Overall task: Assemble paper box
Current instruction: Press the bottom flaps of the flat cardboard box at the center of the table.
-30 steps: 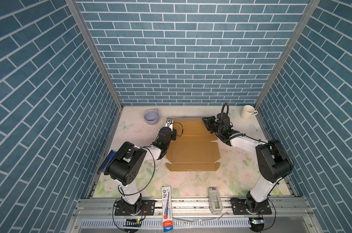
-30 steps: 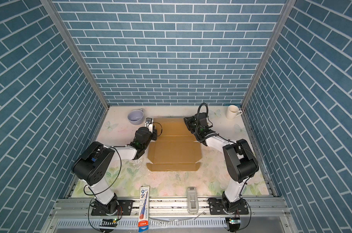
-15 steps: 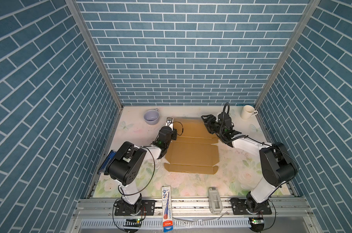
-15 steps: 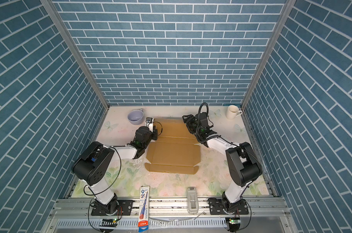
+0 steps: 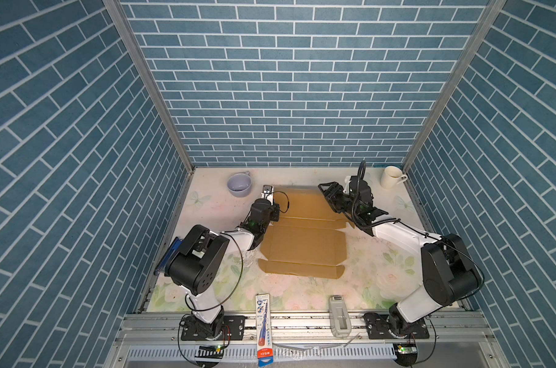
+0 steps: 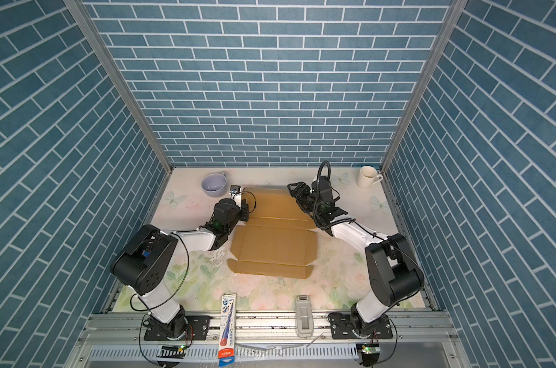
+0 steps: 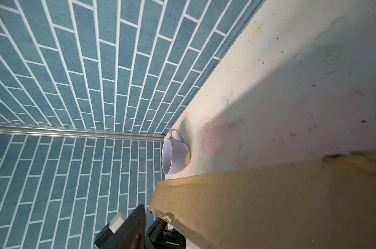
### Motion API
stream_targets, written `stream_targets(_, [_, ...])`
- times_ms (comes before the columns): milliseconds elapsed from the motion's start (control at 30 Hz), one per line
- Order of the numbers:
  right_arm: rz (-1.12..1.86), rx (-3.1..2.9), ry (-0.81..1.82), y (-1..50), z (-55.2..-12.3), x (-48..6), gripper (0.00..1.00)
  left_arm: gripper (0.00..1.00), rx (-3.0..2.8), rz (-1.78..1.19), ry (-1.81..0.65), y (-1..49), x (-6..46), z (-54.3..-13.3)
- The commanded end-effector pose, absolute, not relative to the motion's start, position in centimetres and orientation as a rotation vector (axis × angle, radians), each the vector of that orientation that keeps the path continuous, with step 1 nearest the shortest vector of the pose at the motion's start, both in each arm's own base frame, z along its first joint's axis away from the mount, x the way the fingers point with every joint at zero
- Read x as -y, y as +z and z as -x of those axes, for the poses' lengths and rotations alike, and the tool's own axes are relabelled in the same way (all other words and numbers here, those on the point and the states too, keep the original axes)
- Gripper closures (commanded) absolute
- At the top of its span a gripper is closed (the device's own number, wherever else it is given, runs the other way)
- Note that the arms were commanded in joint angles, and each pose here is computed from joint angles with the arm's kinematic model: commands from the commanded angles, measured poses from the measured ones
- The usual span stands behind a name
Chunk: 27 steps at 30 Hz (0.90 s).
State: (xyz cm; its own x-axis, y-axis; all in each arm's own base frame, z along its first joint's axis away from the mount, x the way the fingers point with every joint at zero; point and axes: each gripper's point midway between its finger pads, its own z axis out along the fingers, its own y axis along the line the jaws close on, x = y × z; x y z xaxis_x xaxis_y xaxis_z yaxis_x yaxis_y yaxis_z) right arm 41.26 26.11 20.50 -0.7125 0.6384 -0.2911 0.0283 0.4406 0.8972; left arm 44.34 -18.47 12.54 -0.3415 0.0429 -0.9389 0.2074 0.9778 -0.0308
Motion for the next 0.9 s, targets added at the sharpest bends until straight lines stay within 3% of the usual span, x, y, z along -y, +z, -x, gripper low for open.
stream_targets(0, [-0.508,-2.08,1.286,20.0,-41.0,-26.4,0.3,1.0,-1.977,-0.169,-0.126,11.4,17.4,-43.8])
stream_targets(600, [-0.435,-2.112,1.297,19.8,-37.3,-25.7,0.22,0.91,-1.913,-0.037,-0.132,11.3,16.3,-44.2])
stream_targets(867, [-0.283,-2.164,1.157,21.8,-35.0,-24.1,0.23,0.98,-1.912,-0.087,-0.118,11.4,16.6,-44.2])
